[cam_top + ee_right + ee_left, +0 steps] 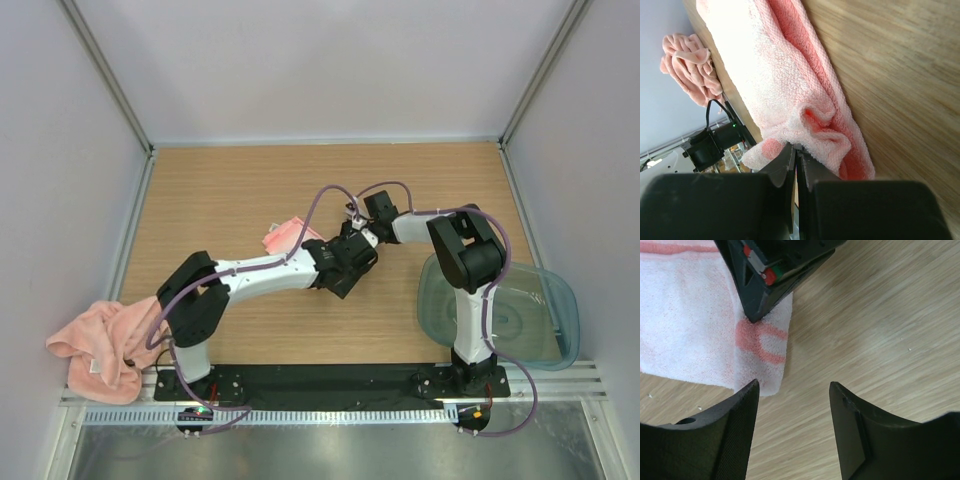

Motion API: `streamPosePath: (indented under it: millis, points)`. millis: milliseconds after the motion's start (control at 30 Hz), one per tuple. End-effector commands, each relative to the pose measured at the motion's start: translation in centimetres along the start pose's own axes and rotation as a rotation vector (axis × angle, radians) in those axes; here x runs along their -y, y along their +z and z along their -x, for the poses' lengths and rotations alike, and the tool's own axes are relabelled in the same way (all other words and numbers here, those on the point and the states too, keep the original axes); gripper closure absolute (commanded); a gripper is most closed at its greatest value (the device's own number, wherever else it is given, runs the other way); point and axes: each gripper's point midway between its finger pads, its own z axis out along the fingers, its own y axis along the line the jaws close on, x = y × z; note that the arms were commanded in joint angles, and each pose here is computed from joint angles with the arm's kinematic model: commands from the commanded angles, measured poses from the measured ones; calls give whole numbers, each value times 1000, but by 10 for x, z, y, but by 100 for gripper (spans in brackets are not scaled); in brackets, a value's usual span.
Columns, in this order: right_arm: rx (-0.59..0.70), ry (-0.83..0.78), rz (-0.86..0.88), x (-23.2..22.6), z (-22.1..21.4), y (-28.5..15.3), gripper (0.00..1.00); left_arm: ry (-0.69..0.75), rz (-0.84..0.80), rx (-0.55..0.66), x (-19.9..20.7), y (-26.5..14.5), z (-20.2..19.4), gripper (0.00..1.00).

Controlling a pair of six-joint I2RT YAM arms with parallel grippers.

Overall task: Roll the towels
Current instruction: Roll the towel

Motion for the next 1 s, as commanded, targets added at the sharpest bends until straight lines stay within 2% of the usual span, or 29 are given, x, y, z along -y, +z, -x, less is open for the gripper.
streamPosePath:
  millis: [0,300,567,767,967]
  points:
    - [42,25,-177,53,4,9,93,18,4,-11,-1,19,1,40]
    - [35,25,-172,53,4,10,93,-28,18,-67,-30,43,-23,38]
    - [26,28,-170,53,3,11,93,-43,25,-115,-35,61,-41,38]
    - [24,24,-177,50,11,11,94,-94,-40,-153,-28,66,-51,52]
    - [36,7,-226,49,29,11,94,-241,-203,-149,2,45,-34,52]
